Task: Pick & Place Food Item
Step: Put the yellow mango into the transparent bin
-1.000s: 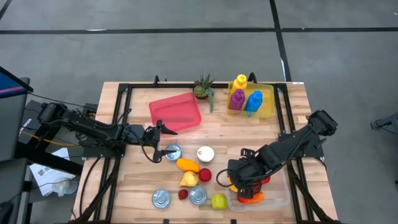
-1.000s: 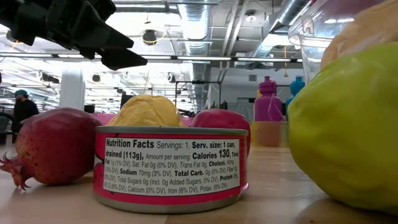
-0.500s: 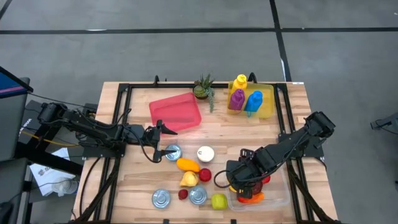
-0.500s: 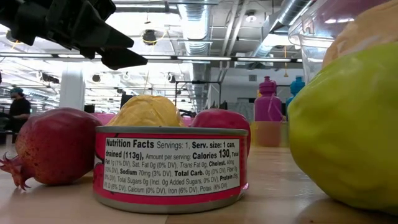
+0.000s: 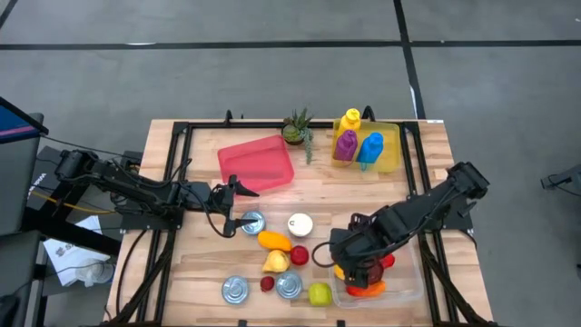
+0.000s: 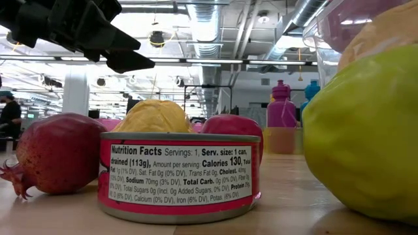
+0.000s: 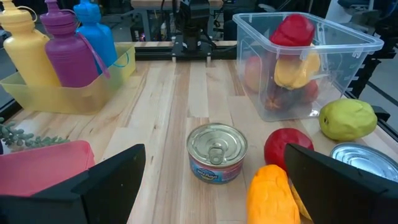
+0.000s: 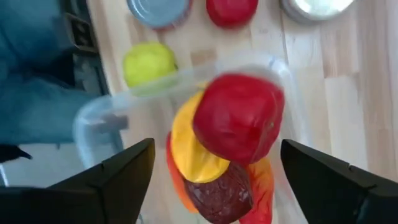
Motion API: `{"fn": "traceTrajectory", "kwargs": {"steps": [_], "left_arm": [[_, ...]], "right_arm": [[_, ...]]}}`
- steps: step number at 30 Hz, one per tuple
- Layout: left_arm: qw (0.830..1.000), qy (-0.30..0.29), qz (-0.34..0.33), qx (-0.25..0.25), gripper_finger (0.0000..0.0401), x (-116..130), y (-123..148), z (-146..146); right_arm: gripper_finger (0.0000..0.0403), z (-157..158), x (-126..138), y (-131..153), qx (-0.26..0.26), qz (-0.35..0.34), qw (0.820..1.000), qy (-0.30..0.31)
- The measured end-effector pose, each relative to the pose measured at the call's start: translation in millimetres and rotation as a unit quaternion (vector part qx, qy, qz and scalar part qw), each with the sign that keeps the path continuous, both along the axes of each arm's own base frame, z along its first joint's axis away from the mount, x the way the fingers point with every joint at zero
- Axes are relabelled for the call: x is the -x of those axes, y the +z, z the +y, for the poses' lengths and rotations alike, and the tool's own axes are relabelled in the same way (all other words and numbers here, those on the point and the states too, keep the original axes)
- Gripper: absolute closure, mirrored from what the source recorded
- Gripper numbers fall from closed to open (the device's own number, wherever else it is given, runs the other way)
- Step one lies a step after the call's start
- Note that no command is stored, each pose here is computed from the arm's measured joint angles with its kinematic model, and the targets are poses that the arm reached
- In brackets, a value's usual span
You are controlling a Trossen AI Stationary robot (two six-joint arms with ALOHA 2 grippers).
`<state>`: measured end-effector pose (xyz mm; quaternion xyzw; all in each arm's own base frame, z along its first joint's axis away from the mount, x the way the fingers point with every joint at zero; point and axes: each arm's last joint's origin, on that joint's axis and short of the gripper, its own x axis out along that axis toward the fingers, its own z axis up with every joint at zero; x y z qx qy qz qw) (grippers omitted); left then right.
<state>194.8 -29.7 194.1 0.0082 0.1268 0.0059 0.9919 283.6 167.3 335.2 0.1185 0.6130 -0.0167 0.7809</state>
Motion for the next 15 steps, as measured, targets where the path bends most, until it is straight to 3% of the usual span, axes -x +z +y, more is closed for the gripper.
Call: {"fn": "traceTrajectory", "kwargs": {"steps": [4,8,15], "left_arm": [[1.0,0.0,-0.008,0.002,0.0026,0,2,0],[1.0,-0.005,-0.027,0.006,0.0026,-1,5,-2],[0.998,-0.021,-0.063,0.013,0.0026,-1,12,-9]], "right_arm": [[0.0056,2,-1,18,0.021,-0.056,0.998,0.008],[0.0055,6,-5,24,0.087,-0.131,0.987,0.025],[0.0055,26,-21,36,0.211,-0.306,0.927,0.054]]}}
